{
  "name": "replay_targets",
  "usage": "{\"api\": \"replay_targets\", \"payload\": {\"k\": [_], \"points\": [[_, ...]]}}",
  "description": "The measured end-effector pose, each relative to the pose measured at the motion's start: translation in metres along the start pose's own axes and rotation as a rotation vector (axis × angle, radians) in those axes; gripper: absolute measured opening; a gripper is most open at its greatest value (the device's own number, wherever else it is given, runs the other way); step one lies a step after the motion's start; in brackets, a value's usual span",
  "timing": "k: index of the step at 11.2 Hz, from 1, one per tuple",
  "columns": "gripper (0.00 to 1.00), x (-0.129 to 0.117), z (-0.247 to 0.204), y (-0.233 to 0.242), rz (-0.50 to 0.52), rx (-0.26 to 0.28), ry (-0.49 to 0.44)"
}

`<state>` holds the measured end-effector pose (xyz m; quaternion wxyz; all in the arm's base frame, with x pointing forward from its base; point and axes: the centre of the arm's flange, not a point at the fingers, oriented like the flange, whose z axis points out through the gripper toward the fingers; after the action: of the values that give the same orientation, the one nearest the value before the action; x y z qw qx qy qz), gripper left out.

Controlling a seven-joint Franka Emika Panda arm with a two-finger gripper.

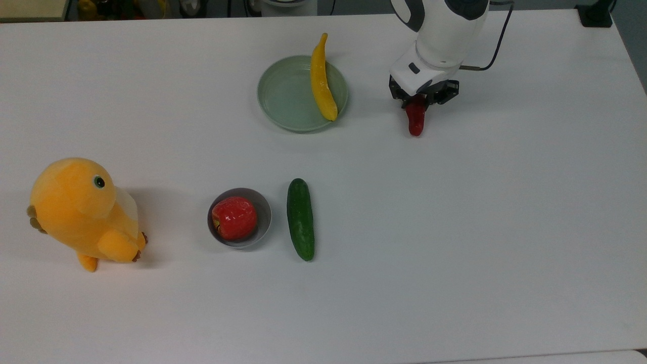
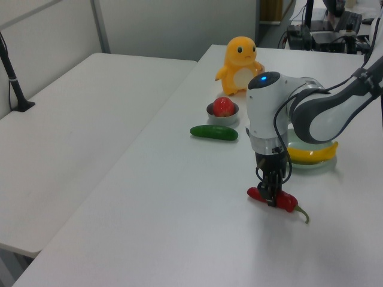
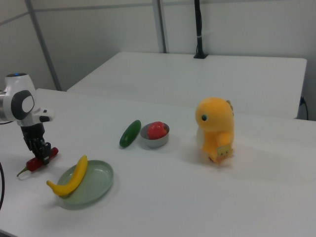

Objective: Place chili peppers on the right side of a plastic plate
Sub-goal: 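Lift the chili pepper and carry it over the green plate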

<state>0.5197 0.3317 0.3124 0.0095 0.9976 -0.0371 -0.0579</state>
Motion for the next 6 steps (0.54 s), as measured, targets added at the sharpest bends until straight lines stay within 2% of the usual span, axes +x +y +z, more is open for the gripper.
{"api": "replay_targets", "payload": {"k": [2,5,6], "points": [[0.44,0.012,-0.019,0.012,-0.005,0.02,0.028],[0.44,0.036,-0.064,0.061,-0.012,0.057,0.087],[0.44,0.041,-0.075,0.084,-0.038,0.036,0.073]]}}
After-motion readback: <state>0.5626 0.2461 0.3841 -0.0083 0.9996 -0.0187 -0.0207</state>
